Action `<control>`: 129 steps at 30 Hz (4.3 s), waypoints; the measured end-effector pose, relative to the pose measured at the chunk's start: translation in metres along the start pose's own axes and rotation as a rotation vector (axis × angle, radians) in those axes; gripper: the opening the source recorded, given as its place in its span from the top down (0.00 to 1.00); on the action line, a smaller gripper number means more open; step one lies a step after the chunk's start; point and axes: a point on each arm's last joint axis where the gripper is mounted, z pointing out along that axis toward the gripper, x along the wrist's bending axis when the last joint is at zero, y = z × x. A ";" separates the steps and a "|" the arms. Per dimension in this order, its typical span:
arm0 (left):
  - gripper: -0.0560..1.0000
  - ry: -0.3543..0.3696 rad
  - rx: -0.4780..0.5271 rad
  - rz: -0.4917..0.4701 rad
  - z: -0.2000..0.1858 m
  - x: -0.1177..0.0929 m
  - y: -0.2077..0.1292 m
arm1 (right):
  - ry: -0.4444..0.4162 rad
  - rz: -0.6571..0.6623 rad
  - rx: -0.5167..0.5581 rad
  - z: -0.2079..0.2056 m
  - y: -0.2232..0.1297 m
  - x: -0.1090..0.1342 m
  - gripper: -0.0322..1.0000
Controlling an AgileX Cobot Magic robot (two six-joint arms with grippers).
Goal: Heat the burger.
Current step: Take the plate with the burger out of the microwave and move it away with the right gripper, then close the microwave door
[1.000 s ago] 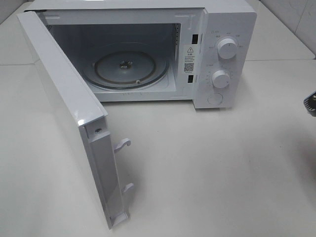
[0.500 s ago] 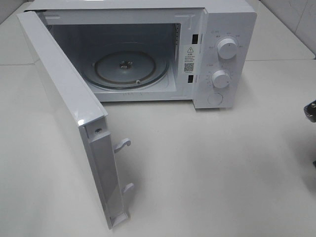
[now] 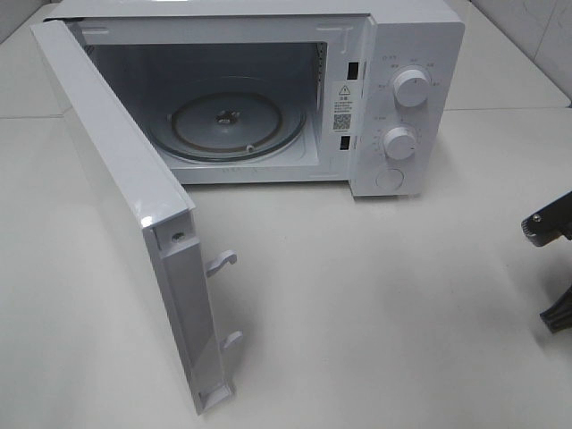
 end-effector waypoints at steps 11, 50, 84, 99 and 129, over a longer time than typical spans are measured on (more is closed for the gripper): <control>0.01 0.000 0.000 0.000 0.000 0.000 0.000 | 0.044 0.105 -0.013 0.004 0.008 0.005 0.69; 0.01 0.000 0.000 0.000 0.000 0.000 0.000 | 0.362 0.359 -0.174 -0.136 -0.015 -0.035 0.21; 0.01 0.000 0.000 0.000 0.000 0.000 0.000 | 0.375 0.426 -0.549 -0.210 -0.124 -0.048 0.24; 0.01 0.000 0.000 0.000 0.000 0.000 0.000 | 0.367 0.421 -0.723 -0.222 -0.145 -0.048 0.25; 0.01 0.000 0.000 0.000 0.000 0.000 0.000 | 0.291 0.498 -0.861 -0.231 -0.169 -0.047 0.25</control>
